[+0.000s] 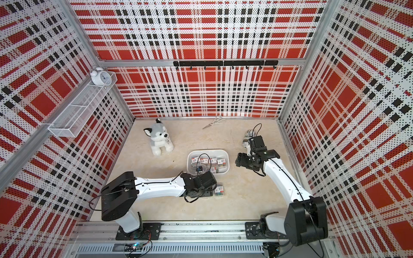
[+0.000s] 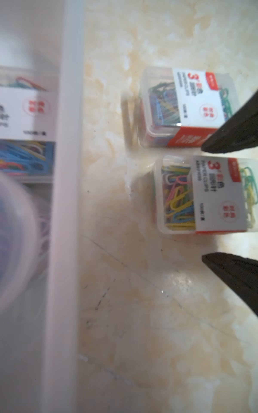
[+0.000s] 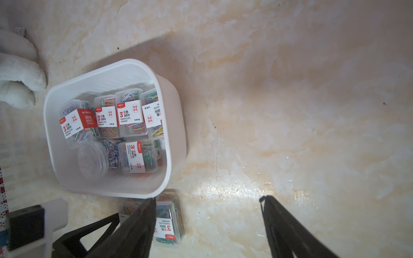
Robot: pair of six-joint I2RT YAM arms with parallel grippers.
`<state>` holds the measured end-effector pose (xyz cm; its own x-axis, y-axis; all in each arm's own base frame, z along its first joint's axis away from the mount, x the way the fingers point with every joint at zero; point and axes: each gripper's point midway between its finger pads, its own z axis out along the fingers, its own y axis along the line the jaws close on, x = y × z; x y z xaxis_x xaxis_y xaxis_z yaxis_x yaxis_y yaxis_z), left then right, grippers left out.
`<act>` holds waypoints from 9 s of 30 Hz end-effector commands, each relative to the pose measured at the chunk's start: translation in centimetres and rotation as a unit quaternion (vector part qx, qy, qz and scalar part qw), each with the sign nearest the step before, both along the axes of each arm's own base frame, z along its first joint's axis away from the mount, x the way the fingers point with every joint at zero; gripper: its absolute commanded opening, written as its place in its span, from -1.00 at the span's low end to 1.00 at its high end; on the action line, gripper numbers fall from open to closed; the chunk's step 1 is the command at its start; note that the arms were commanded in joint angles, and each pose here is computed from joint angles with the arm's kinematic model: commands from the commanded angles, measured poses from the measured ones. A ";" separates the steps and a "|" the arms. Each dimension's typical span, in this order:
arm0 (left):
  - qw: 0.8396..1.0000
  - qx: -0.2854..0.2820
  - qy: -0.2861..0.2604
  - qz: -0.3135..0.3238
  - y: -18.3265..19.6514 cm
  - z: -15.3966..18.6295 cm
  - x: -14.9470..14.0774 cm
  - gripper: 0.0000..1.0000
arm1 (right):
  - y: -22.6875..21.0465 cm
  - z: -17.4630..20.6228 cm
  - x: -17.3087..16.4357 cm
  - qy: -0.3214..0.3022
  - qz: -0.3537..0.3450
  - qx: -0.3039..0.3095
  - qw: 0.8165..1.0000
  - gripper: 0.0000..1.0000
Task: Take the paper clips out of the storage box
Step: Place the boxed paper clips at the center of the board, then pick up the boxed paper clips from the storage box, then place the boxed paper clips at the center of the board.
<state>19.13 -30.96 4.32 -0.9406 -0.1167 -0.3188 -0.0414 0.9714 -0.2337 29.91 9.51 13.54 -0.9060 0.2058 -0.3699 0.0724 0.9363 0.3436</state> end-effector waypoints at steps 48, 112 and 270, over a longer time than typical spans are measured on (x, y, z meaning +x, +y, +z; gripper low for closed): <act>0.950 -0.043 -0.269 0.152 19.6 13.1 11.2 0.47 | 18.4 3.3 2.6 -0.005 0.210 -0.106 0.972 0.51; 0.957 -0.040 -0.250 0.142 22.2 9.9 11.1 0.53 | 27.2 -6.9 6.4 0.053 0.242 -0.120 0.961 0.21; 0.929 -0.076 -0.339 0.124 23.0 16.8 9.4 0.61 | 28.0 -11.3 -10.5 0.119 0.066 -0.119 0.984 0.24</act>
<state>28.54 -7.72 20.82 -0.4788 -0.4055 -0.7787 -0.0775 0.9030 -0.4226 18.11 37.62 2.12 -0.9911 -0.0018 -0.1332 -0.0170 0.9934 0.1134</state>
